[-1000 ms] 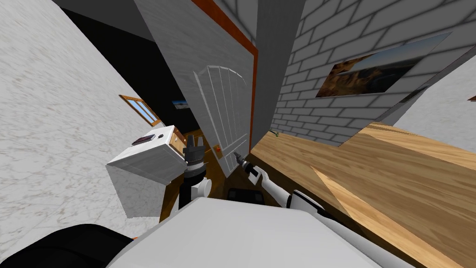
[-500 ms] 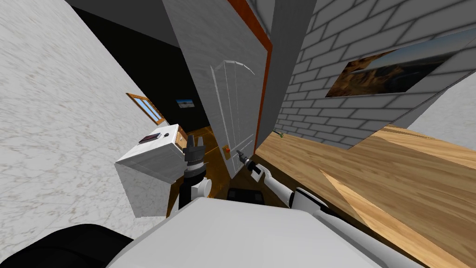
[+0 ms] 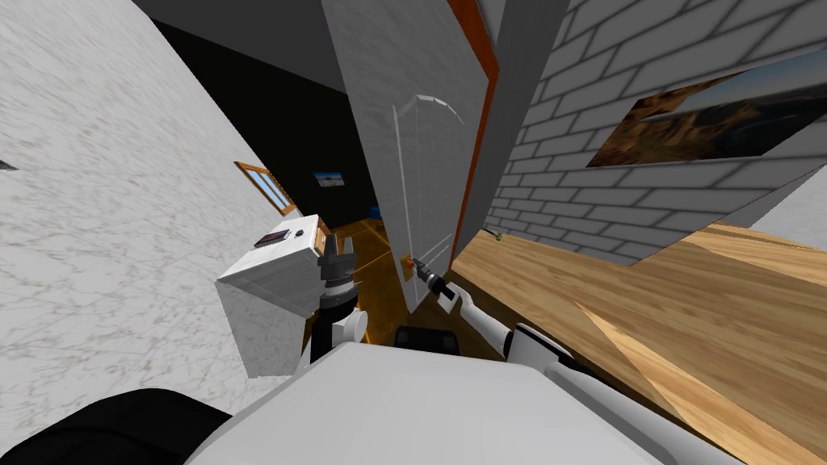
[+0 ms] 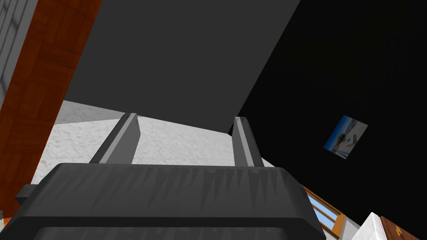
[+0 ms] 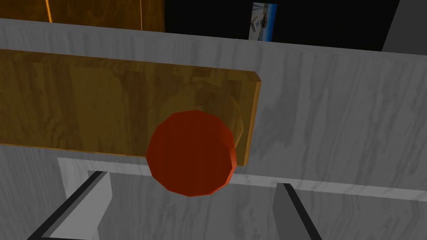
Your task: Pull the door open
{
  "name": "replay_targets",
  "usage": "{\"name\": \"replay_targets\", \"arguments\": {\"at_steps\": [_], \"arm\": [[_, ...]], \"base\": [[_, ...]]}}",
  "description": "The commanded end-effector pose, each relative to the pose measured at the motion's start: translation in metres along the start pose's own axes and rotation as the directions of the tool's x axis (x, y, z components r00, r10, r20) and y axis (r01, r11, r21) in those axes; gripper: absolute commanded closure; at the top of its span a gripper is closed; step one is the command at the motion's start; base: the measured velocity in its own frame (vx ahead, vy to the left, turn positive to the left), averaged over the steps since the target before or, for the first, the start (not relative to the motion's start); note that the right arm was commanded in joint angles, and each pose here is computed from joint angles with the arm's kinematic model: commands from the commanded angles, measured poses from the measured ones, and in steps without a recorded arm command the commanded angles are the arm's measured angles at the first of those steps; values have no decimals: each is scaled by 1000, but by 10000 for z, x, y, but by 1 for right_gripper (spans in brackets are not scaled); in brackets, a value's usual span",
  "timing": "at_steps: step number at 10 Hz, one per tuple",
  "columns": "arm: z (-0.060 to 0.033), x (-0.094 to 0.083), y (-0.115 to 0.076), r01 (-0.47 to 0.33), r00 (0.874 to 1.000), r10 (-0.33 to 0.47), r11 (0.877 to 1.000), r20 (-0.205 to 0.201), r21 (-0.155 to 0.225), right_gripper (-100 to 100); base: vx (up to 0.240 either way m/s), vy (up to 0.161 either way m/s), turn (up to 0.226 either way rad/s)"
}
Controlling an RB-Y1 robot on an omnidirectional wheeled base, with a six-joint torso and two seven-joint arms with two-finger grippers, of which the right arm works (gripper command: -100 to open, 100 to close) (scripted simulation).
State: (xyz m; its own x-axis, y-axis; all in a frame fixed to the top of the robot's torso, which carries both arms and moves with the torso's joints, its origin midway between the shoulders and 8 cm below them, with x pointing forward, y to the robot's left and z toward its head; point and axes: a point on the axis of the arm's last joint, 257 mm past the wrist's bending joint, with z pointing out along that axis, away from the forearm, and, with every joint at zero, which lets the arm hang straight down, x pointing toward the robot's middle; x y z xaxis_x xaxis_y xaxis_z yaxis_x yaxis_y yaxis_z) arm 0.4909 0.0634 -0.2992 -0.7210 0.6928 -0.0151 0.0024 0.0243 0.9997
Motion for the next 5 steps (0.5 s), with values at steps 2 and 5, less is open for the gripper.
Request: {"name": "replay_targets", "arguments": {"at_steps": [2,5], "arm": [[1,-18,16,-3,1000,3,1000,1,-3,-100],[1,-18,16,-3,1000,3,1000,1,-3,100]], "base": [[51,129,57],[-7,-21,4]]}}
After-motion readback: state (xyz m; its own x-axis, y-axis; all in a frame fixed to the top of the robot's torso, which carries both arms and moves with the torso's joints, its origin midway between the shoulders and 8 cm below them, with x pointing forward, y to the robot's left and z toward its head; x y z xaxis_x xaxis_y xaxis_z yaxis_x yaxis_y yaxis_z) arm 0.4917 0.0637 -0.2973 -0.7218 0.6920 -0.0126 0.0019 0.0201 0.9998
